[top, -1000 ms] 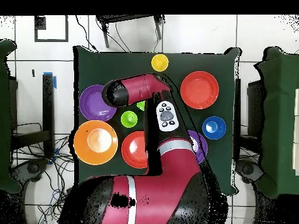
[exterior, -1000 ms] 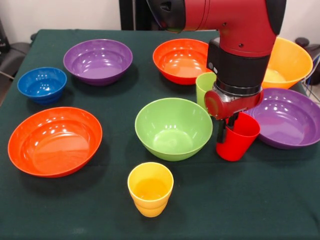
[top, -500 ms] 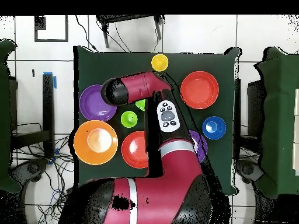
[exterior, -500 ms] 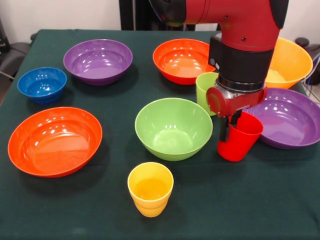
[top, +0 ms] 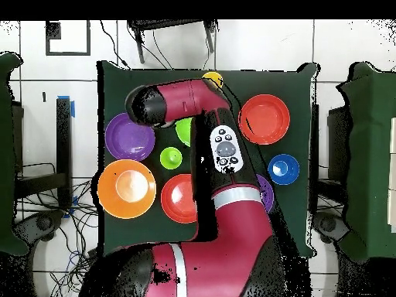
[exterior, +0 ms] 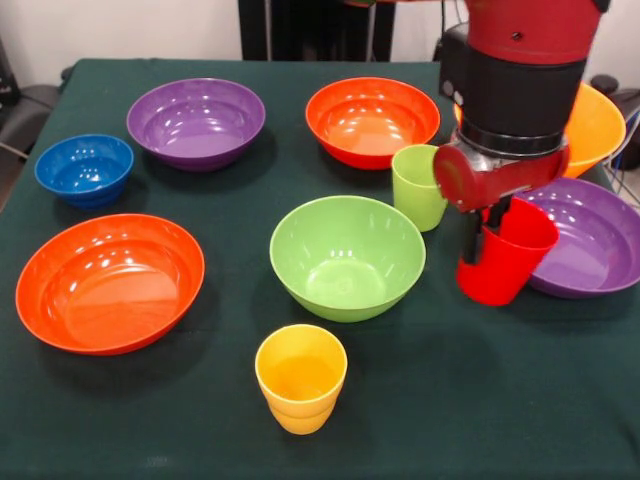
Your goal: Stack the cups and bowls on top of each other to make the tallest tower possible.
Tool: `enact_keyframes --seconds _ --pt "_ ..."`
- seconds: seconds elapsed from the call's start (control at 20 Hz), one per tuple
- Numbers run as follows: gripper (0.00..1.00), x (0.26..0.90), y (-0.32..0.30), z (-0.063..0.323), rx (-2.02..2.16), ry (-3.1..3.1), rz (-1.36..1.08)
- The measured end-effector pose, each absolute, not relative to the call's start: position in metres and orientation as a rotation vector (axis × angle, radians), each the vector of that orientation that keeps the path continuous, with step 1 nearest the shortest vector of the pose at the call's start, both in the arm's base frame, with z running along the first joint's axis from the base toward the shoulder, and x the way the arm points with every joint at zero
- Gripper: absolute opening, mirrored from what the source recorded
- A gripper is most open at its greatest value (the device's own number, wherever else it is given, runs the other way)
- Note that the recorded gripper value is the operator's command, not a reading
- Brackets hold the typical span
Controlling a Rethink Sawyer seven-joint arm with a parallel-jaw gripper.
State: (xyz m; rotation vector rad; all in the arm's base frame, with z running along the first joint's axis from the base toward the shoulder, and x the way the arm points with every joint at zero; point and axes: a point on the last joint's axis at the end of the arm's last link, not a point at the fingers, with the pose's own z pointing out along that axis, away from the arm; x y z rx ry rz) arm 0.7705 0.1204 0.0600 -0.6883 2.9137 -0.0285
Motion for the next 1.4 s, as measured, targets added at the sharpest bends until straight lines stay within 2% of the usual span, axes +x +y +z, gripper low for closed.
enact_keyframes --seconds 0.65,1.05,1.4 --pt "0.0 0.878 0.149 0.129 -0.557 2.971 0.132" --pt "0.0 0.904 0.154 0.14 -0.541 3.03 0.134" --pt "0.0 0.924 0.132 0.127 -0.619 3.101 0.073"
